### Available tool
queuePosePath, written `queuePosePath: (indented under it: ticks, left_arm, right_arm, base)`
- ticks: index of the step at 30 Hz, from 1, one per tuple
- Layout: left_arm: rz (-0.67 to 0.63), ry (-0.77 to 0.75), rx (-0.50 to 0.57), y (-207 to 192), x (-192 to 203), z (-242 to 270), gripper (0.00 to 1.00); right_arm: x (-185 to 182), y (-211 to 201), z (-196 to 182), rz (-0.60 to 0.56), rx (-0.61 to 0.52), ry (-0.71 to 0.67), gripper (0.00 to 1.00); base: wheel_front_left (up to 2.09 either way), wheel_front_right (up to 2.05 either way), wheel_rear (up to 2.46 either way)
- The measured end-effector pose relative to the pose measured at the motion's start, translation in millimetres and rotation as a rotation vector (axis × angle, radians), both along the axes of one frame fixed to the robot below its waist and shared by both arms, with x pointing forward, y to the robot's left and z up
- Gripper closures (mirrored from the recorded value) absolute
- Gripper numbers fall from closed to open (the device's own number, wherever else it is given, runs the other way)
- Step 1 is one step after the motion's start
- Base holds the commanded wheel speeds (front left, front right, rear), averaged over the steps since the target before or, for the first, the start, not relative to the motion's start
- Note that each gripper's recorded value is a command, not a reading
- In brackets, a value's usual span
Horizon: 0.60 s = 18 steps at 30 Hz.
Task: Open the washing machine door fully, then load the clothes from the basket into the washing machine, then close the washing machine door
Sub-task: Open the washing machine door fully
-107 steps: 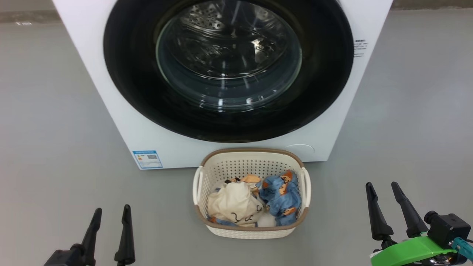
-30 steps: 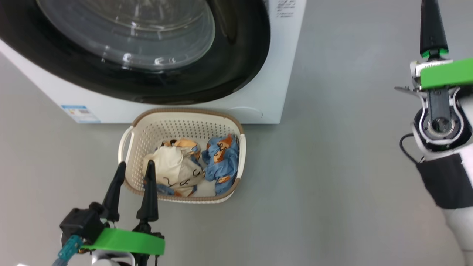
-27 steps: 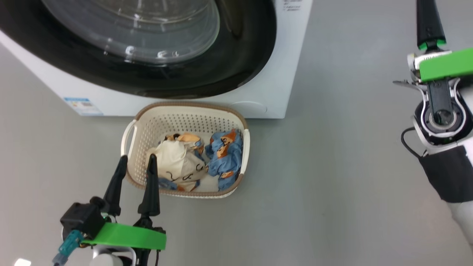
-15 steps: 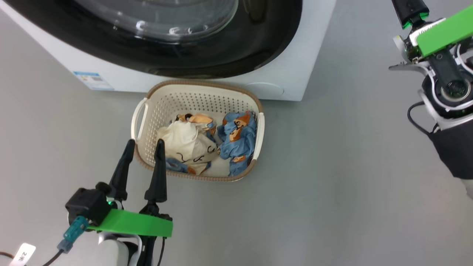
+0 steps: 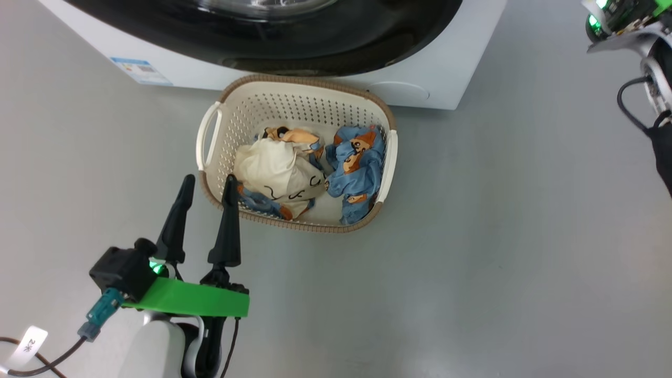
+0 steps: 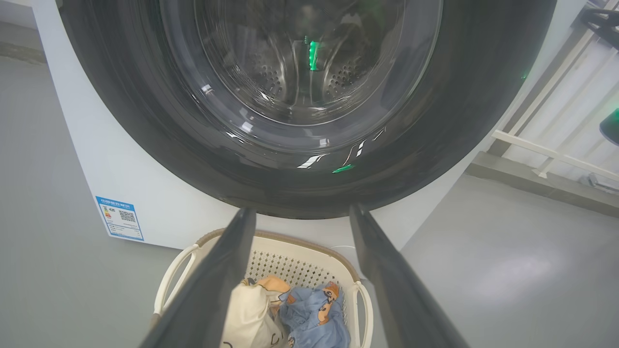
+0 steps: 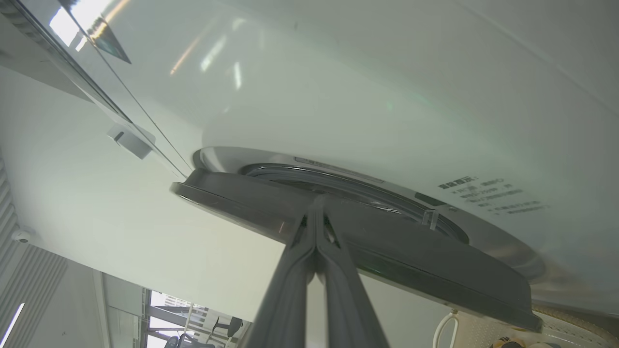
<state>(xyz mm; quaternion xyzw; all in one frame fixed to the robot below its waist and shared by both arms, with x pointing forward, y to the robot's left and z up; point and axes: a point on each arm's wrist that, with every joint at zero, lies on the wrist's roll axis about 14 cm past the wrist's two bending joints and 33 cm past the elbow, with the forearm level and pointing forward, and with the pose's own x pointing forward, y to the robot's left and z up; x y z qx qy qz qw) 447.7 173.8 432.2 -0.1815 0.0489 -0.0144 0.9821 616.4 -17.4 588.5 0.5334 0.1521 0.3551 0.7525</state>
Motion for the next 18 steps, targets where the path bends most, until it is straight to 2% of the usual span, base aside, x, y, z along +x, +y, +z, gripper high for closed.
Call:
queuePosePath:
  ticks: [6,18]
  left_arm:
    - [-0.002,0.020,-0.003,0.2,6.2,-9.8,0.00]
    - [0.006,0.040,-0.004,4.9,10.1,-18.5,0.00]
  right_arm:
    - [10.4,13.0,-15.5,0.083,-0.026,0.032,1.00]
    - [24.3,37.3,-32.8,0.160,-0.013,0.060,1.00]
  base:
    - [0.00,0.00,0.00]
    - [0.00,0.00,0.00]
